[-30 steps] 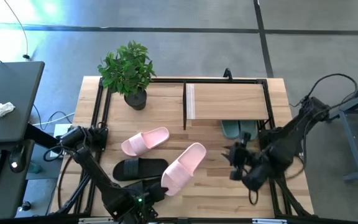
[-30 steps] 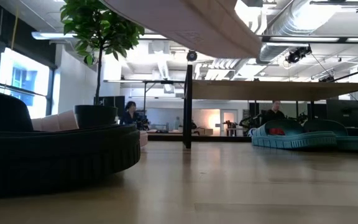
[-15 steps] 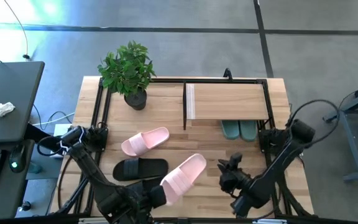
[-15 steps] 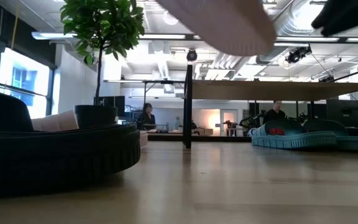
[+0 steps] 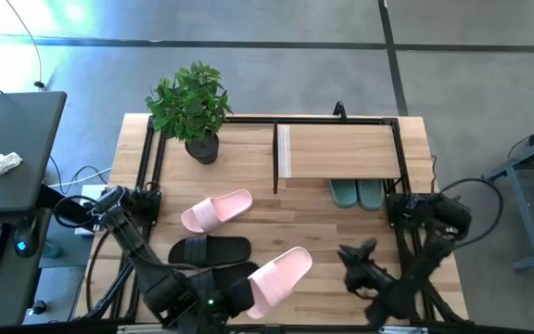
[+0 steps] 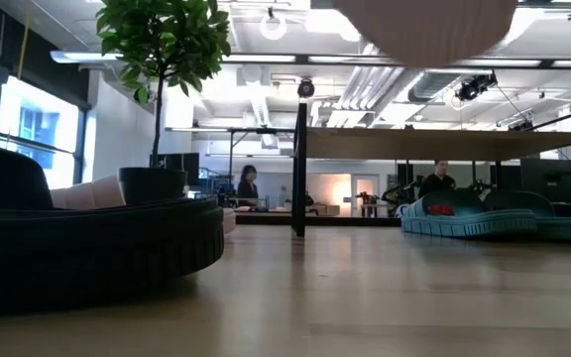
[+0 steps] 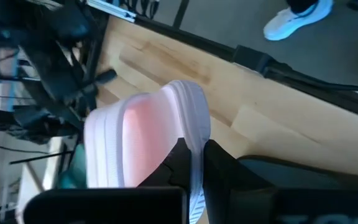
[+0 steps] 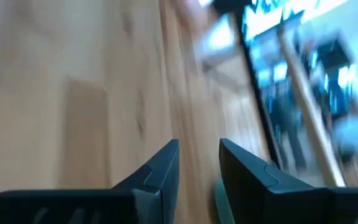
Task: Pick and place slides into the shelf
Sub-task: Put the right pink slide under the shelf
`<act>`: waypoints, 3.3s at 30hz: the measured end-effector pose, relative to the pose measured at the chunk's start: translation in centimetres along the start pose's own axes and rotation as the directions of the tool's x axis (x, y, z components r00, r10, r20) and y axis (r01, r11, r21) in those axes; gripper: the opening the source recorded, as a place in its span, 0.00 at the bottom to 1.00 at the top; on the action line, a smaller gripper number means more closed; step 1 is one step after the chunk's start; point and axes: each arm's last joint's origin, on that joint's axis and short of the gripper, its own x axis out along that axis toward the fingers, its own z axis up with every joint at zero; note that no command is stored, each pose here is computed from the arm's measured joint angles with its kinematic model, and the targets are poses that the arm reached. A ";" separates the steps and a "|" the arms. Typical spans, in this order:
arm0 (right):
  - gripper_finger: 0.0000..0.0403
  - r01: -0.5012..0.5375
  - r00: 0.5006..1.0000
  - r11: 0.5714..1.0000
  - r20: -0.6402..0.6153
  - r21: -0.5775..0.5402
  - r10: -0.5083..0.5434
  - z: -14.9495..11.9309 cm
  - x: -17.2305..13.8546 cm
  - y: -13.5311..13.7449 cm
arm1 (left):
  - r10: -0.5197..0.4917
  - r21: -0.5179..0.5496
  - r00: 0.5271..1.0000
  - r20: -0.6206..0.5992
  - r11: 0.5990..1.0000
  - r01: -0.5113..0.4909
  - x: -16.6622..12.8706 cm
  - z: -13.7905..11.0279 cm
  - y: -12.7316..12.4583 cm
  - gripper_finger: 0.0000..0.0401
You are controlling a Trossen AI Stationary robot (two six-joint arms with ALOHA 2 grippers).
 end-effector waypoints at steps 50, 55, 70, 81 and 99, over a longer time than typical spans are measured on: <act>0.48 -0.028 0.987 0.990 0.162 0.140 0.005 2.2 -2.8 -0.5 | -0.119 -0.042 0.985 0.127 0.991 0.125 3.5 -5.9 9.8 0.01; 0.58 -0.015 0.990 0.994 0.144 0.110 -0.001 2.6 -1.8 -0.4 | -0.116 -0.043 0.985 0.131 0.991 0.123 3.5 -5.9 9.8 0.01; 0.56 0.001 1.000 0.998 0.018 0.056 -0.002 4.2 1.6 -0.8 | -0.136 -0.043 0.977 0.164 0.989 0.144 3.5 -5.7 9.7 0.01; 0.21 -0.009 1.000 0.999 -0.014 0.052 0.010 4.2 1.9 -0.8 | -0.174 -0.036 0.963 0.204 0.982 0.185 3.5 -5.6 9.6 0.01; 0.07 -0.040 0.976 0.989 -0.205 0.146 0.070 3.3 1.7 -1.2 | -0.184 -0.172 0.979 -0.090 0.971 0.166 3.4 -7.5 8.6 0.39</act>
